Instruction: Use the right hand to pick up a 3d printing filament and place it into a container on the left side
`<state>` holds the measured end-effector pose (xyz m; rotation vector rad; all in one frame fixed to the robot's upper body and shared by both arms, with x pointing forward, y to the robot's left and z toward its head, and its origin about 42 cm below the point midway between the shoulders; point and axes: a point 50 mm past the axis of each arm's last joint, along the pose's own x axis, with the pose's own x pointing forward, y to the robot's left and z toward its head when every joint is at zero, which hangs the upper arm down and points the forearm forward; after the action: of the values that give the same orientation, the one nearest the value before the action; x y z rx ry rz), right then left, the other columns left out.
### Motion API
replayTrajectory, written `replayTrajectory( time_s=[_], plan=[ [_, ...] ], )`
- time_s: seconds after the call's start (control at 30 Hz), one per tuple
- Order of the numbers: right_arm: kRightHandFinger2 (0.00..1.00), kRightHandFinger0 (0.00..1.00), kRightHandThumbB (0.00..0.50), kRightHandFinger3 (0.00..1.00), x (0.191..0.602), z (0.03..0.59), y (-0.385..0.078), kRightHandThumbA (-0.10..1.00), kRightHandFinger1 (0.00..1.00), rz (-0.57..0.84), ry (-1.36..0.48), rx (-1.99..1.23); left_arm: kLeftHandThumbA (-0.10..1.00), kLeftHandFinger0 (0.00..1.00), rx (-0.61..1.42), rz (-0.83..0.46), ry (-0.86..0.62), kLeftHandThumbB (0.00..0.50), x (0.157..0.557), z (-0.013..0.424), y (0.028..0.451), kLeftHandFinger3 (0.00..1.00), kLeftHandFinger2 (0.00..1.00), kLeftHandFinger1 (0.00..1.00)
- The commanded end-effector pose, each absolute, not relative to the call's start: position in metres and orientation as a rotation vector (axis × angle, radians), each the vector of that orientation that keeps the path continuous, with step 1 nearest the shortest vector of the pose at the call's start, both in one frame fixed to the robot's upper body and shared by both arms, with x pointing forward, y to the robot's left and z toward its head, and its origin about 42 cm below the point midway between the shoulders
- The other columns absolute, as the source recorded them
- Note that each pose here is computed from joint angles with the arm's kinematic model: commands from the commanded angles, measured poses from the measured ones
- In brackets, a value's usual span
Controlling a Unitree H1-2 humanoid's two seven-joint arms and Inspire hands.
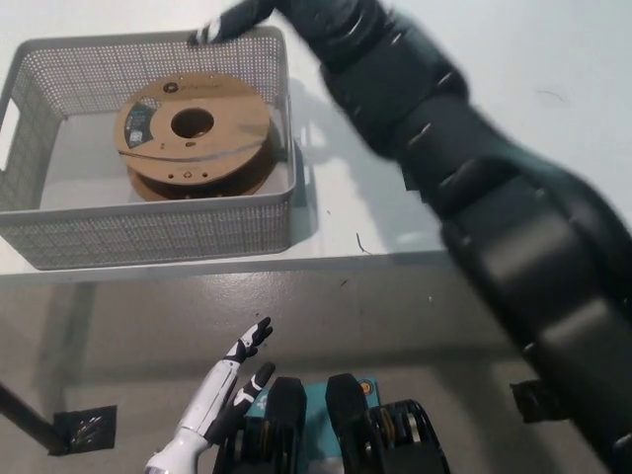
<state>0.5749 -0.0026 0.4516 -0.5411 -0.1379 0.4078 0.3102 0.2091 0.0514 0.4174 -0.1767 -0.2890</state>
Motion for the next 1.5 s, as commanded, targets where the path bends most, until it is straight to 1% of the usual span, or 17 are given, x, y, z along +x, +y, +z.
replayTrajectory(
  time_s=[0.0, 0.03, 0.1, 0.13, 0.17, 0.2, 0.4, 0.5, 0.6, 0.67, 0.8, 0.87, 1.0, 1.13, 1.23, 1.37, 1.47],
  plan=[
    [1.0, 1.0, 0.341, 1.0, 0.575, 0.543, -0.042, 0.79, 1.0, 0.418, -0.371, -0.473, 1.0, 1.0, 0.427, -0.302, -0.261, 0.216, 0.317, 0.067, 0.211, 1.0, 1.0, 1.0],
    [1.0, 1.0, 0.341, 1.0, 0.575, 0.549, -0.052, 0.79, 1.0, 0.425, -0.376, -0.441, 1.0, 1.0, 0.427, -0.302, -0.257, 0.219, 0.318, 0.067, 0.211, 1.0, 1.0, 1.0],
    [1.0, 1.0, 0.361, 1.0, 0.572, 0.561, -0.075, 0.89, 1.0, 0.393, -0.438, -0.499, 1.0, 1.0, 0.424, -0.3, -0.258, 0.205, 0.319, 0.067, 0.212, 1.0, 1.0, 1.0],
    [1.0, 1.0, 0.345, 1.0, 0.563, 0.57, -0.094, 0.94, 1.0, 0.356, -0.511, -0.566, 1.0, 1.0, 0.419, -0.298, -0.256, 0.209, 0.319, 0.067, 0.212, 1.0, 1.0, 1.0],
    [1.0, 1.0, 0.345, 1.0, 0.56, 0.573, -0.098, 0.94, 1.0, 0.347, -0.533, -0.59, 1.0, 1.0, 0.417, -0.296, -0.256, 0.209, 0.319, 0.067, 0.212, 1.0, 1.0, 1.0],
    [1.0, 1.0, 0.298, 1.0, 0.549, 0.579, -0.115, 0.93, 1.0, 0.336, -0.579, -0.619, 1.0, 1.0, 0.417, -0.292, -0.257, 0.209, 0.32, 0.067, 0.212, 1.0, 1.0, 1.0],
    [1.0, 1.0, 0.297, 1.0, 0.488, 0.572, -0.176, 0.99, 1.0, 0.312, -0.765, -0.718, 1.0, 1.0, 0.419, -0.281, -0.23, 0.224, 0.304, 0.058, 0.211, 1.0, 1.0, 1.0],
    [1.0, 1.0, 0.308, 1.0, 0.45, 0.565, -0.2, 1.0, 1.0, 0.299, -0.846, -0.752, 1.0, 1.0, 0.404, -0.277, -0.228, 0.199, 0.3, 0.055, 0.207, 1.0, 1.0, 1.0],
    [1.0, 1.0, 0.281, 1.0, 0.41, 0.552, -0.221, 1.0, 1.0, 0.276, -0.954, -0.748, 1.0, 1.0, 0.396, -0.267, -0.22, 0.247, 0.299, 0.053, 0.208, 1.0, 1.0, 1.0],
    [1.0, 1.0, 0.255, 1.0, 0.389, 0.541, -0.226, 0.99, 1.0, 0.262, -1.001, -0.718, 1.0, 1.0, 0.399, -0.262, -0.223, 0.251, 0.301, 0.053, 0.208, 1.0, 1.0, 1.0],
    [1.0, 1.0, 0.315, 1.0, 0.344, 0.517, -0.234, 1.0, 1.0, 0.279, -1.1, -0.608, 1.0, 1.0, 0.394, -0.245, -0.241, 0.259, 0.312, 0.06, 0.212, 1.0, 1.0, 1.0],
    [1.0, 1.0, 0.322, 1.0, 0.322, 0.505, -0.237, 1.0, 1.0, 0.272, -1.126, -0.587, 1.0, 1.0, 0.386, -0.237, -0.239, 0.277, 0.312, 0.06, 0.212, 1.0, 1.0, 1.0],
    [1.0, 1.0, 0.236, 1.0, 0.287, 0.478, -0.232, 1.0, 1.0, 0.259, -1.187, -0.578, 1.0, 1.0, 0.389, -0.242, -0.24, 0.229, 0.313, 0.06, 0.211, 1.0, 1.0, 1.0],
    [1.0, 1.0, 0.185, 1.0, 0.257, 0.443, -0.219, 1.0, 1.0, 0.317, -1.191, -0.492, 1.0, 1.0, 0.391, -0.248, -0.23, 0.222, 0.307, 0.057, 0.211, 1.0, 1.0, 1.0],
    [1.0, 1.0, 0.183, 1.0, 0.246, 0.426, -0.217, 1.0, 1.0, 0.327, -1.17, -0.473, 1.0, 1.0, 0.389, -0.249, -0.226, 0.238, 0.307, 0.056, 0.211, 1.0, 1.0, 1.0],
    [1.0, 1.0, 0.242, 1.0, 0.233, 0.387, -0.204, 1.0, 1.0, 0.341, -1.111, -0.414, 1.0, 1.0, 0.395, -0.252, -0.219, 0.24, 0.304, 0.053, 0.211, 1.0, 1.0, 1.0],
    [1.0, 1.0, 0.187, 1.0, 0.229, 0.358, -0.201, 1.0, 1.0, 0.309, -1.066, -0.362, 1.0, 1.0, 0.392, -0.253, -0.215, 0.23, 0.305, 0.052, 0.21, 1.0, 1.0, 1.0]
  ],
)
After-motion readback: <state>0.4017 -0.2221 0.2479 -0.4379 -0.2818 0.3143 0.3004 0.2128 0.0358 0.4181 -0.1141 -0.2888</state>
